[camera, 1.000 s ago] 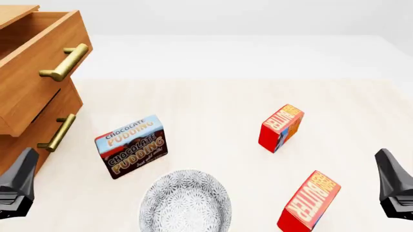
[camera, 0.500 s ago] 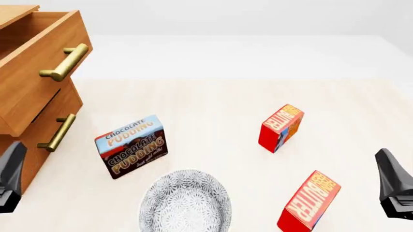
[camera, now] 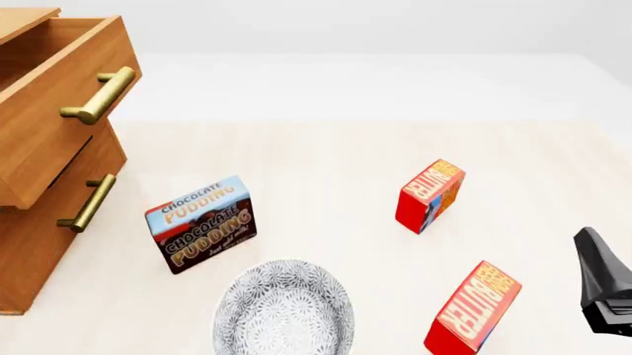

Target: Put the butter at the front in the top drawer of the cabinet and close it.

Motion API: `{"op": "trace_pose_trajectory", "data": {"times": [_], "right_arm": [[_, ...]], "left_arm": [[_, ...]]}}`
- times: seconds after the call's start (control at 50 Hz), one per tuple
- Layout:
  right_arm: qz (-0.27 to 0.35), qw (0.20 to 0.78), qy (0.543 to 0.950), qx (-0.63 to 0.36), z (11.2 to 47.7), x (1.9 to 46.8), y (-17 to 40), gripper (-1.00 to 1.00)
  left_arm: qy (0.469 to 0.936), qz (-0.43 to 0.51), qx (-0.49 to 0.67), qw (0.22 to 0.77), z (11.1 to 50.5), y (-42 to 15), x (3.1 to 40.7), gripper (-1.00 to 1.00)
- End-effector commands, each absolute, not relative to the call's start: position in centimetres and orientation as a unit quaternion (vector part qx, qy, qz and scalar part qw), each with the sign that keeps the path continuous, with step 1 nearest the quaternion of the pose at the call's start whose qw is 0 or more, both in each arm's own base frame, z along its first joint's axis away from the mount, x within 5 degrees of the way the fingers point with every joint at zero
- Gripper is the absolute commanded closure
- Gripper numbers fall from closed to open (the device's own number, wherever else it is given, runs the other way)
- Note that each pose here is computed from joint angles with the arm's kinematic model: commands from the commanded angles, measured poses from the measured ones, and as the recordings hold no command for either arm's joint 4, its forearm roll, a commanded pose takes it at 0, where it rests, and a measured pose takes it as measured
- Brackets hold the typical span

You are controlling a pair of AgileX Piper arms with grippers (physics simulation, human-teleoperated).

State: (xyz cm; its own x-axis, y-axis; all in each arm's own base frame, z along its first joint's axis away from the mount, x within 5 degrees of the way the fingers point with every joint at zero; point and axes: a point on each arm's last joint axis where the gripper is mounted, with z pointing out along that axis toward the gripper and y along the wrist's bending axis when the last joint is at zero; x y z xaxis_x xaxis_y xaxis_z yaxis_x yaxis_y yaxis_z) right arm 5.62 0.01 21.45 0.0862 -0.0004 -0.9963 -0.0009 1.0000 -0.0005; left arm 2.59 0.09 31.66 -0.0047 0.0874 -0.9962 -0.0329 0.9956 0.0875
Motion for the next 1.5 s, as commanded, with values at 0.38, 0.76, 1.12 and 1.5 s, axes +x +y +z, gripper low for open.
{"op": "trace_pose_trajectory", "data": {"times": [0.38,0.76,1.12,1.5], "right_arm": [[0.000,0.737,0.676,0.000,21.4,5.6,0.0,-1.00],[0.000,0.737,0.676,0.000,21.4,5.6,0.0,-1.00],[0.000,0.737,0.676,0.000,21.4,5.6,0.0,-1.00],[0.000,0.737,0.676,0.000,21.4,5.6,0.0,-1.00]], "left_arm": [[0.763,0.009,-0.015,0.647,41.6,0.1,3.4,-1.00],[0.812,0.026,0.002,0.583,46.5,0.2,5.1,-1.00],[0.847,-0.008,0.019,0.532,49.9,-0.3,7.2,-1.00],[0.879,0.002,0.008,0.476,48.3,-0.1,11.4,-1.00]]}}
